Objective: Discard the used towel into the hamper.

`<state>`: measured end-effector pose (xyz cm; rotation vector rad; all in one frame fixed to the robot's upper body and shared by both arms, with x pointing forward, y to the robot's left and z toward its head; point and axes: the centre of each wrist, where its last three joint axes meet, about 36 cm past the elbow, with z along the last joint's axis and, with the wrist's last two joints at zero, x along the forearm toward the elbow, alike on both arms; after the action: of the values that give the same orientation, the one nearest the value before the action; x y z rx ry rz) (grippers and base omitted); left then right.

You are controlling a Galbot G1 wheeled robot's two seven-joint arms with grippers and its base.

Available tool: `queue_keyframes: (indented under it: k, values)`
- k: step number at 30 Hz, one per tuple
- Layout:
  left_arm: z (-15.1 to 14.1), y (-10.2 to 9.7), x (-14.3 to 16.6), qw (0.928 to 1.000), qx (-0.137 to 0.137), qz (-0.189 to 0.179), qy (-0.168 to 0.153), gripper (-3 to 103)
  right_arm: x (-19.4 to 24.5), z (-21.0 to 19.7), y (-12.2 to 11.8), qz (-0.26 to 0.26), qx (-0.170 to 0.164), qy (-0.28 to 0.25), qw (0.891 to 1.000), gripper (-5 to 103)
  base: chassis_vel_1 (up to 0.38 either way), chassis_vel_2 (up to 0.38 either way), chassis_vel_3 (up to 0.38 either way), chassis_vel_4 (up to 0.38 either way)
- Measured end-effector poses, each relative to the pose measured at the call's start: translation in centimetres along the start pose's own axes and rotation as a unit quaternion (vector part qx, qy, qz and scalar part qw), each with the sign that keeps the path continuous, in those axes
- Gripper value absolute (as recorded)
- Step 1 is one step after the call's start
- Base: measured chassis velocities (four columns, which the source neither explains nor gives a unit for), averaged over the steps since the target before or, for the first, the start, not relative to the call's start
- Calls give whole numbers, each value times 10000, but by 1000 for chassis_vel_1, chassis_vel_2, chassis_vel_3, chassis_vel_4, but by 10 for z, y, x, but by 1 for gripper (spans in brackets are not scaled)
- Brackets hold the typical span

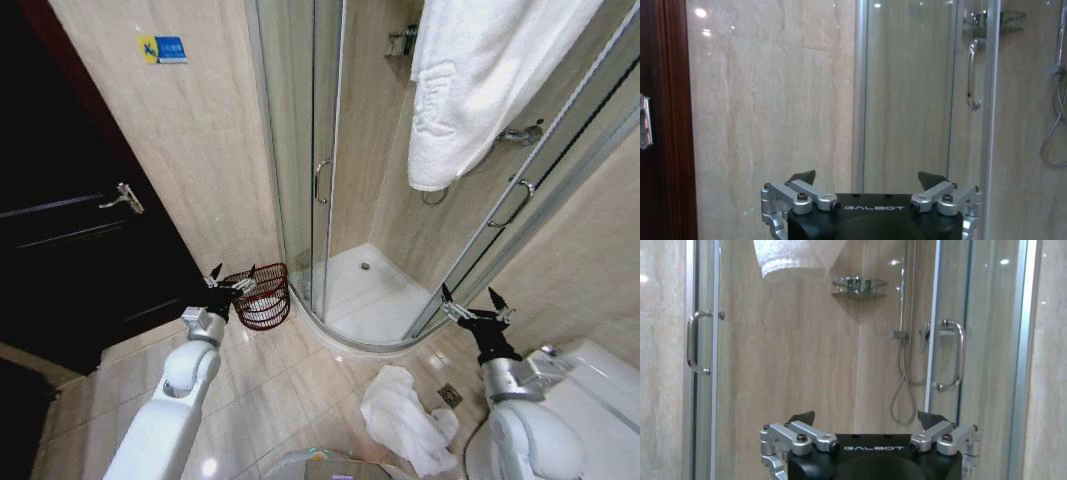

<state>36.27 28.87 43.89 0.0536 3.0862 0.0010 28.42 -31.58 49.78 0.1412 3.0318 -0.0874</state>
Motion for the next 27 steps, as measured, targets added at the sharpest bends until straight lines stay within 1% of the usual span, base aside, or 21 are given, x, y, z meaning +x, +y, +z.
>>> queue_keyframes:
  k: [6,9,16,20,22,23,27]
  values:
    - [-2,4,6,9999,-78,-96,-7,100,-18,-19,-4,-47,36,-175,9998,100,0,0,0,0]
    - [-4,5,10,9998,-133,-143,-7,100,-27,-39,-2,-133,49,-324,9994,100,0,0,0,0]
    - [-9,4,12,9996,-200,-179,-22,100,-37,-57,-1,-221,105,-402,9989,100,0,0,0,0]
    - [-9,4,14,9995,-243,-196,2,100,-45,-58,-2,-279,105,-511,9982,100,0,0,0,0]
    - [-7,4,17,9994,-279,-201,41,100,-51,-62,3,-329,30,-717,9969,100,0,0,0,0]
    - [-7,4,17,9994,-279,-201,41,100,-51,-62,3,-329,30,-717,9969,100,0,0,0,0]
    - [-5,-3,16,9994,-301,-110,114,100,-53,-80,20,-307,65,-1044,9940,100,0,0,0,0]
